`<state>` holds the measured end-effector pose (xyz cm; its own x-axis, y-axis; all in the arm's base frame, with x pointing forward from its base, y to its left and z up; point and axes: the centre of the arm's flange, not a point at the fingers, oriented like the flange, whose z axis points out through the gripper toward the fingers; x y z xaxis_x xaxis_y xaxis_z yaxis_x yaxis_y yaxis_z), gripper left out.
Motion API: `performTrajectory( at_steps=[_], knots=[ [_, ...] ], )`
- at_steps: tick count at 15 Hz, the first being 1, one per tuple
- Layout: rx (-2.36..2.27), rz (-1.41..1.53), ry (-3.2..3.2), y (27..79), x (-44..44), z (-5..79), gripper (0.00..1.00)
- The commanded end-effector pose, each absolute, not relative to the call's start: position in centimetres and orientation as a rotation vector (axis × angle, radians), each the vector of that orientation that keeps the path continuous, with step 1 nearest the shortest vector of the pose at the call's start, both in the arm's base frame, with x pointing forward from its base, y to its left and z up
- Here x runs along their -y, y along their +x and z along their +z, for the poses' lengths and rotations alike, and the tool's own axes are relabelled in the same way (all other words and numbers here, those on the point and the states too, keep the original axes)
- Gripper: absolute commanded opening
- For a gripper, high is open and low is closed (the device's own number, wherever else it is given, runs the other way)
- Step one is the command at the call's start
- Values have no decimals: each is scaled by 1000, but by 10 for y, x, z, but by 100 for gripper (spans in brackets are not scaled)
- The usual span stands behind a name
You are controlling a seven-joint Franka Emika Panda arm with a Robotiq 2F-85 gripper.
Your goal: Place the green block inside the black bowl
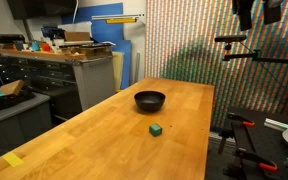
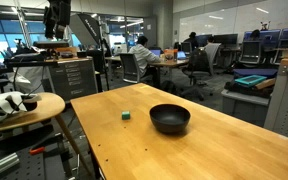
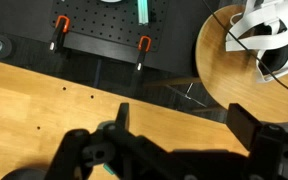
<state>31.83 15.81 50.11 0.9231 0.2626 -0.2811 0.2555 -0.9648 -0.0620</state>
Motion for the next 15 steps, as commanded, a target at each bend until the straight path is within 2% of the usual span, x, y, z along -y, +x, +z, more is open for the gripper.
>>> performTrajectory(
  at_steps=[1, 9, 15],
  knots=[
    [412, 448, -3057, 319, -158, 502, 100],
    [374, 429, -3062, 320, -163, 499, 100],
    [19, 325, -3028, 327, -179, 477, 100]
  ],
)
